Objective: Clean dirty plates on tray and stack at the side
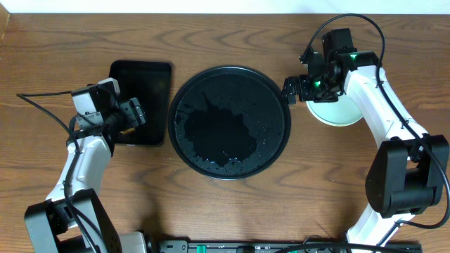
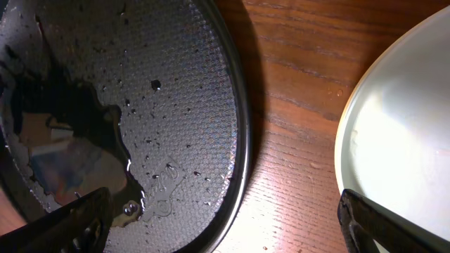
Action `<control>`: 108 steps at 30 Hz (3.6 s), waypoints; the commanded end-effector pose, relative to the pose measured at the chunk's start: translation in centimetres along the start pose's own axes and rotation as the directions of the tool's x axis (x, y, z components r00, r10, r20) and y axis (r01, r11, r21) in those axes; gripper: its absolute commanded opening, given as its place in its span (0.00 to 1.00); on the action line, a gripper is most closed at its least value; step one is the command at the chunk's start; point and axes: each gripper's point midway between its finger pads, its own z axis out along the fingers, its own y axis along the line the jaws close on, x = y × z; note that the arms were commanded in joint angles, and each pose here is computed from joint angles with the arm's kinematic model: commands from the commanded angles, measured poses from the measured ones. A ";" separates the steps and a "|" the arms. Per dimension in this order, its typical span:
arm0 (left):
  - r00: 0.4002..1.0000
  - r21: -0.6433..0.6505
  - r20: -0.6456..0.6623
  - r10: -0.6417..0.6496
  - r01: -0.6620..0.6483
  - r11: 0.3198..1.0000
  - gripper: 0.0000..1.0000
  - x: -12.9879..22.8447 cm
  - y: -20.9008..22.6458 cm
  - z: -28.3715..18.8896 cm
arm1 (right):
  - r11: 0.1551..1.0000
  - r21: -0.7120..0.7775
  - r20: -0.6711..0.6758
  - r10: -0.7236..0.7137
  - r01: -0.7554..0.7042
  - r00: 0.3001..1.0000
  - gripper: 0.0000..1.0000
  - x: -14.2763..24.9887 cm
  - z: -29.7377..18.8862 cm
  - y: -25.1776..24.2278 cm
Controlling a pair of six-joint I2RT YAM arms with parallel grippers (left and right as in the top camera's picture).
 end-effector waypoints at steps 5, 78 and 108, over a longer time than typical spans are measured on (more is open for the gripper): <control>1.000 -0.003 -0.002 0.011 -0.011 1.000 0.82 0.1 0.0 0.1 | 1.000 0.001 -0.014 -0.018 0.018 1.000 0.99 0.3 0.4 0.3; 1.000 -0.003 -0.002 0.011 -0.011 1.000 0.85 0.1 0.0 0.1 | 0.932 0.356 0.884 -0.358 0.063 0.299 0.99 15.1 -12.2 -3.5; 0.970 0.020 0.230 0.076 -0.083 0.996 0.85 -3.3 -3.8 -11.7 | 0.932 0.356 0.884 -0.358 0.063 0.299 0.99 15.1 -12.2 -3.5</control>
